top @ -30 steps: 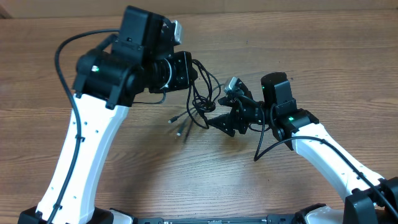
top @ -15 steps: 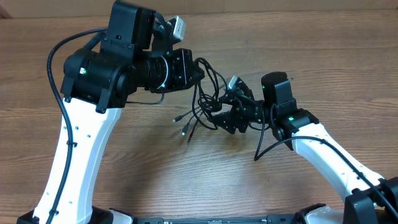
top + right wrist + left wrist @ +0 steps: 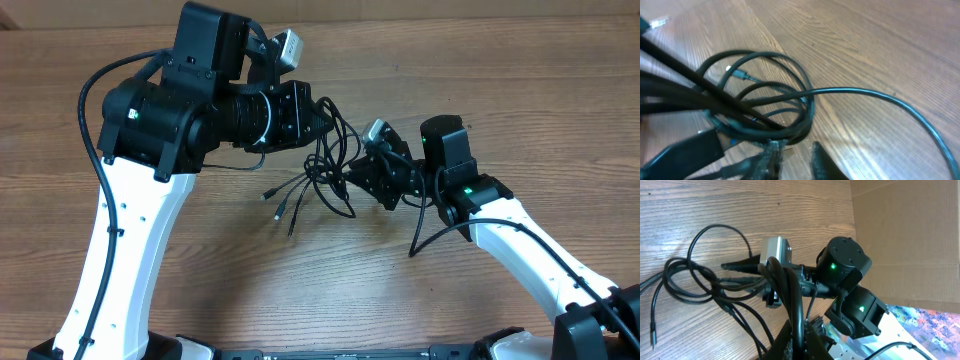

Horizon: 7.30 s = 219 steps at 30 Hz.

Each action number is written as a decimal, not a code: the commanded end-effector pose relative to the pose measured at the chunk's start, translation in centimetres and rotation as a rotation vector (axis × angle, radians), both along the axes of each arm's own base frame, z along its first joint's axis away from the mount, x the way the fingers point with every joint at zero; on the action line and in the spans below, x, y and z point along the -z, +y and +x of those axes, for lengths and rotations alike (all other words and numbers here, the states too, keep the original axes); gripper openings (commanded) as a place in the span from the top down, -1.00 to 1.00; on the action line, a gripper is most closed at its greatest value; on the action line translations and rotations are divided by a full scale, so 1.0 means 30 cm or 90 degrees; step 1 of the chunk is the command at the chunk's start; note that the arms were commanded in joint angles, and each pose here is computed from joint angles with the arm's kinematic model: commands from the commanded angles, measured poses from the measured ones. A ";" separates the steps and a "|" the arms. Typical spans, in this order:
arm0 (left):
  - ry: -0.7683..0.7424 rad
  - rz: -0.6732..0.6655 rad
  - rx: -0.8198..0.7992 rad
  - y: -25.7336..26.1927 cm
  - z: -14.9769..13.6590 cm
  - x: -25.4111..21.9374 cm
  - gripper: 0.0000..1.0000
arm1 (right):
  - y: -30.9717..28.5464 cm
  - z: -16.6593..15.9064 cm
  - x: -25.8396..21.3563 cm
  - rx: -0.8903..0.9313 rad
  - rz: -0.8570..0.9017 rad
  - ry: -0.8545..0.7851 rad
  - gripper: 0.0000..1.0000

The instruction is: Untangle cables

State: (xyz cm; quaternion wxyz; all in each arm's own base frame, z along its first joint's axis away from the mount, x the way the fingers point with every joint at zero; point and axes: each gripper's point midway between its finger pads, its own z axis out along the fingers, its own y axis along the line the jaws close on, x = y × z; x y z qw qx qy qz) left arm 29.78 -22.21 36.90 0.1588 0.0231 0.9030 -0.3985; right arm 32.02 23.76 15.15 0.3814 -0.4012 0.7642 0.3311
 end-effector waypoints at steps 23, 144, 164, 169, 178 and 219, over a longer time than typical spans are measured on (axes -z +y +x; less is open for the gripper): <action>-0.013 -0.032 0.000 -0.017 -0.016 -0.059 0.92 | 0.030 -0.026 -0.064 -0.044 0.041 -0.014 -0.09; -0.240 0.488 0.041 0.267 0.093 0.118 -0.69 | 0.043 -0.067 -0.294 0.010 0.333 0.438 0.92; -0.314 0.418 0.341 0.148 -0.027 0.143 -0.20 | 0.012 0.027 -0.525 0.057 0.495 0.471 0.92; -0.355 0.403 0.402 0.118 -0.029 0.147 -0.26 | 0.003 0.015 -0.538 0.069 0.515 0.593 0.92; -0.363 0.409 0.418 0.077 0.055 0.202 -0.35 | 0.004 -0.063 -0.643 -0.020 0.526 0.595 0.92; -0.380 0.167 0.549 -0.096 -0.061 0.178 -0.15 | -0.041 -0.025 -0.640 0.007 0.539 0.583 0.92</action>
